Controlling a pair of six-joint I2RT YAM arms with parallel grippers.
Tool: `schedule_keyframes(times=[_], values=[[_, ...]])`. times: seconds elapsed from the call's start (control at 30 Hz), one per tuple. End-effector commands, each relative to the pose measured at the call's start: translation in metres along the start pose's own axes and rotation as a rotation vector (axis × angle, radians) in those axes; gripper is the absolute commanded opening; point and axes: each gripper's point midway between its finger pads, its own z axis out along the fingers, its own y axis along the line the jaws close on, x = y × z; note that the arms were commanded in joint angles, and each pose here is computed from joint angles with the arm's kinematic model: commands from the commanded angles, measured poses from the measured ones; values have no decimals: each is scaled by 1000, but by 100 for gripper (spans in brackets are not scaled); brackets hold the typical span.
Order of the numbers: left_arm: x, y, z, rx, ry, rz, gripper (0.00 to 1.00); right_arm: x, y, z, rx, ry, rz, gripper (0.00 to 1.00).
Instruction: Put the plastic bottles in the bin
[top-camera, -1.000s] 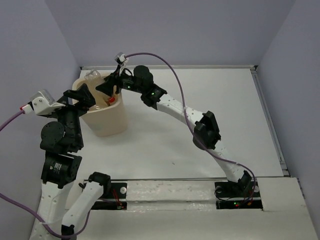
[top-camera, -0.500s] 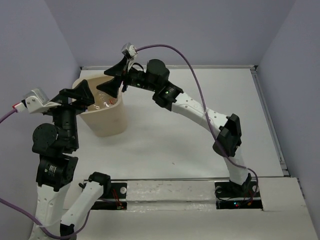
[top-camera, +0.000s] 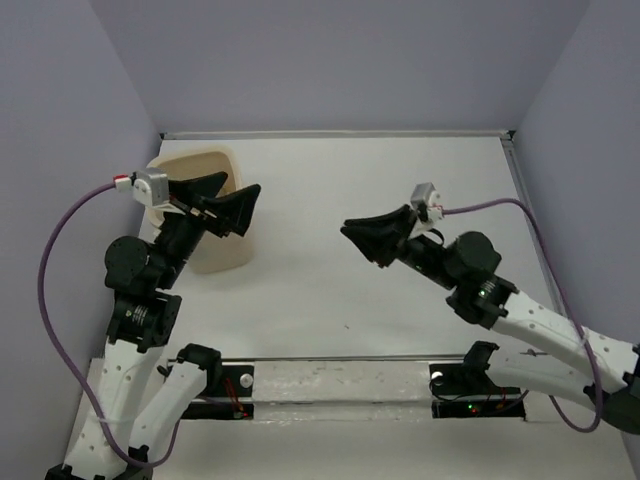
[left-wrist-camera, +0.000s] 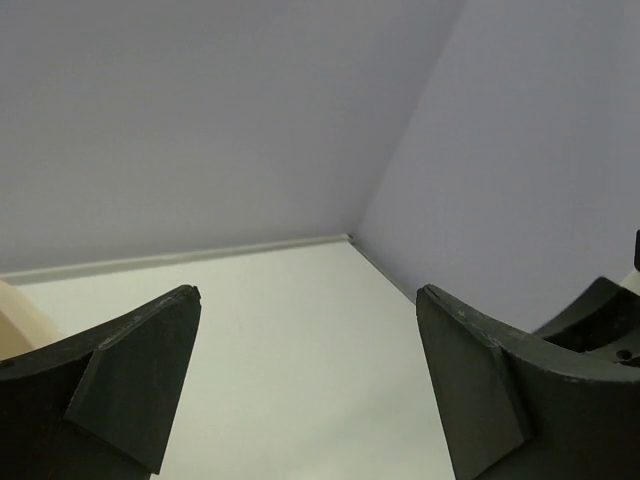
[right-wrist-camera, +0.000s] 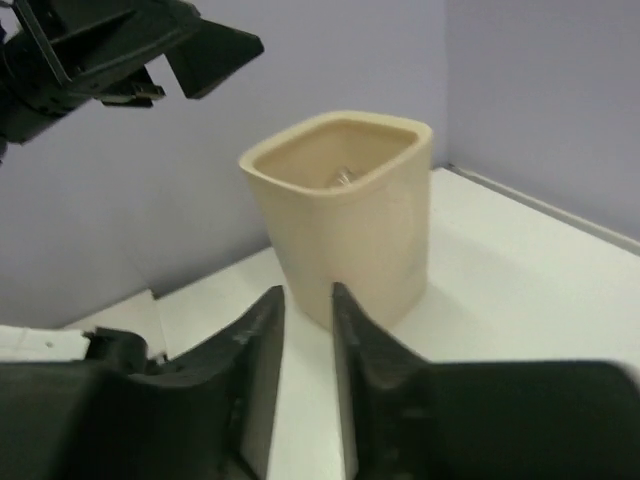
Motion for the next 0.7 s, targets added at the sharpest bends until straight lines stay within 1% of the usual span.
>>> schedule_keyframes(times=[0.0,0.03,0.07,0.1,0.13,0.2,0.33,0.37,0.43,0.5,0.67], values=[[42,-34,-6,265,120,-36,99,45,-49,-78,300,53,18,54],[49,-33,-7,266,137,-45,99,52,-53,-91,329,58,36,72],[55,-32,-8,268,150,-53,99,48,-52,-108,344,30,72,99],[68,-28,-10,275,172,-64,99,67,-58,-119,375,51,79,100],[74,-28,-12,283,183,-78,99,63,-58,-128,383,20,101,100],[86,-24,-12,280,203,-98,99,69,-66,-135,426,14,102,100],[94,-23,-12,282,222,-108,99,67,-78,-133,489,32,55,100],[94,-23,-12,285,220,-97,99,56,-78,-130,490,22,29,100],[92,-24,-13,289,213,-81,99,53,-81,-124,506,38,4,100],[89,-23,-13,286,199,-51,99,38,-83,-120,520,26,-28,100],[72,-15,-13,216,149,8,99,2,-78,-131,526,3,-67,100]])
